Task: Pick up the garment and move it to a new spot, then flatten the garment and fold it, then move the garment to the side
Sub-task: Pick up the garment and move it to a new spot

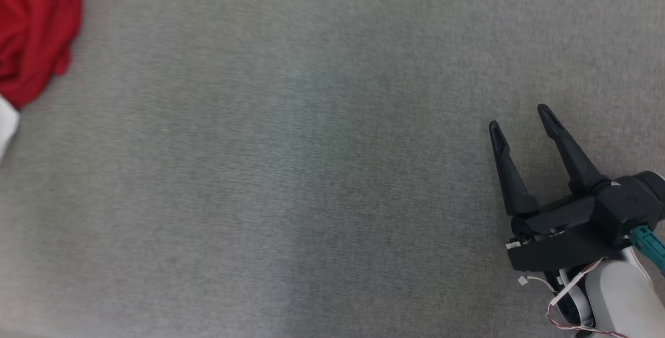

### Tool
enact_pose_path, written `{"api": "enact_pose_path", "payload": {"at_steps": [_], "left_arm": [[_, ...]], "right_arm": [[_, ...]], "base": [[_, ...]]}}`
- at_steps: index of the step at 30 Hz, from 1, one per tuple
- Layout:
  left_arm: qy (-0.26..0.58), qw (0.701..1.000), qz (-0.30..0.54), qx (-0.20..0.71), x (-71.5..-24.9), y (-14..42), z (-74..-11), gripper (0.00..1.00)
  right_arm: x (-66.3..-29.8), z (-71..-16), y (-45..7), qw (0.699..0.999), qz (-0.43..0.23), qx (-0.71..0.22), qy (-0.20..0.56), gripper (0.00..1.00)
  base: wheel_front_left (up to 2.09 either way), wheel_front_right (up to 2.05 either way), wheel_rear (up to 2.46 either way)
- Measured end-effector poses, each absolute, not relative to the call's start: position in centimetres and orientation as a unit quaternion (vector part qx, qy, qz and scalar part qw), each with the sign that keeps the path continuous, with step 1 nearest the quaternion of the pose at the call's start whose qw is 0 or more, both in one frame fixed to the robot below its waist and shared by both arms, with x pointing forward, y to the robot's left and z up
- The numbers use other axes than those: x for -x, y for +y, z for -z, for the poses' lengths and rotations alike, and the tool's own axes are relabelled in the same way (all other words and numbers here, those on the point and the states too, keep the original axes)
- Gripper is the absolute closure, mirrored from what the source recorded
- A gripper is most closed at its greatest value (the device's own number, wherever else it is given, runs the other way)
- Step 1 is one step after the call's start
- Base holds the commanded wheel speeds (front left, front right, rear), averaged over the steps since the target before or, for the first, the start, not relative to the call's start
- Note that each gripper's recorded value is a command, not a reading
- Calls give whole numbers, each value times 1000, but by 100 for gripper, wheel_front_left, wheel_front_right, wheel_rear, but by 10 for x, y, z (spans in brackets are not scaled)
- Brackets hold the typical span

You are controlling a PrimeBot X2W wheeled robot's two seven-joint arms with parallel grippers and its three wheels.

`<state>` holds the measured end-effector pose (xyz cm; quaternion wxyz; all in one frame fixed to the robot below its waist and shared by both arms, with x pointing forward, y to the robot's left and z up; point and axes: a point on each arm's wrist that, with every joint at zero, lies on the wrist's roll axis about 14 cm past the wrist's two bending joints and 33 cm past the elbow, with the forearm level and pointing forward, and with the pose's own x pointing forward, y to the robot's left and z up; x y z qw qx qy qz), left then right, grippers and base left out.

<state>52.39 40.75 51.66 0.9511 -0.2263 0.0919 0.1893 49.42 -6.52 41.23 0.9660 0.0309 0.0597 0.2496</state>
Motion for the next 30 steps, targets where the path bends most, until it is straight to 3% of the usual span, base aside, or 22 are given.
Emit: {"api": "enact_pose_path", "payload": {"at_steps": [13,14,15,16,17,23,30], "left_arm": [[218,921,-199,255,-555,378,-400,0],[233,916,-199,258,-556,374,-389,10],[246,912,-198,260,-556,371,-381,69],[253,910,-199,260,-557,370,-376,96],[261,908,-199,260,-559,370,-371,100],[267,907,-180,271,-563,364,-378,100],[227,928,-145,255,-566,360,-425,100]], "right_arm": [[-494,-386,-95,974,-210,-33,79,0],[-495,-385,-98,975,-207,-32,79,0],[-495,-384,-100,975,-204,-31,79,0],[-495,-383,-103,976,-200,-30,80,0],[-495,-383,-107,977,-194,-28,81,0],[-492,-386,-112,979,-185,-27,79,0],[-486,-397,-110,980,-181,-36,72,0]], "base": [[0,0,0],[0,0,0],[0,0,0],[0,0,0],[0,0,0],[0,0,0],[0,0,0]]}}
